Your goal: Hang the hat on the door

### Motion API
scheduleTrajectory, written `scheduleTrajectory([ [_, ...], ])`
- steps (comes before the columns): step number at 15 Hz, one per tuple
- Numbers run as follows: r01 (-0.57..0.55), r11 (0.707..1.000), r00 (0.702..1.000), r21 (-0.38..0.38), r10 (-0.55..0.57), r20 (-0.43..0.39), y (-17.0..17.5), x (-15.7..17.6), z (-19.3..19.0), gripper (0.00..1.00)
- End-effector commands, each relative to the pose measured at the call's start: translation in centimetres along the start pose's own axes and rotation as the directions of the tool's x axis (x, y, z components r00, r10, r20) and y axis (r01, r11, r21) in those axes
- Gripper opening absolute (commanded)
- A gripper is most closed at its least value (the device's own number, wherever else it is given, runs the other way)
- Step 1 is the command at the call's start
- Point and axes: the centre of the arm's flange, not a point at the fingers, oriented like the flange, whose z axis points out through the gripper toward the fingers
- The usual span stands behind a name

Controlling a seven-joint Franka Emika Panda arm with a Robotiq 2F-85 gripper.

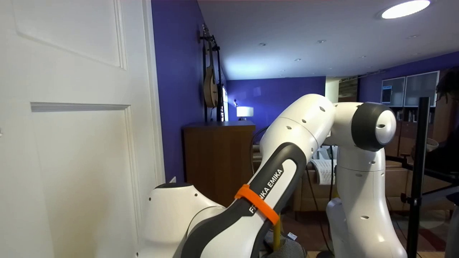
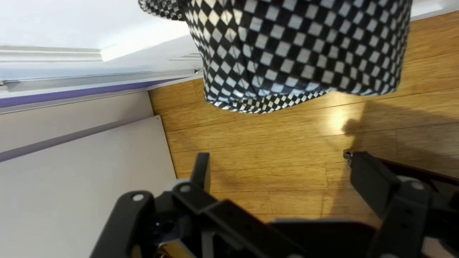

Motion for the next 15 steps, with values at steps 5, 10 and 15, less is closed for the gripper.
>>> scheduleTrajectory([
  [5,-0.008,0.992,1.000,0.125,0.006,0.010,-0.6,1.6,-8.4,1.00],
  [10,0.019,0.966,1.000,0.259,-0.023,0.012,-1.0,1.9,-13.8,1.00],
  [15,0.030,0.940,0.998,0.341,-0.045,0.038,-0.6,1.9,-17.9,1.00],
])
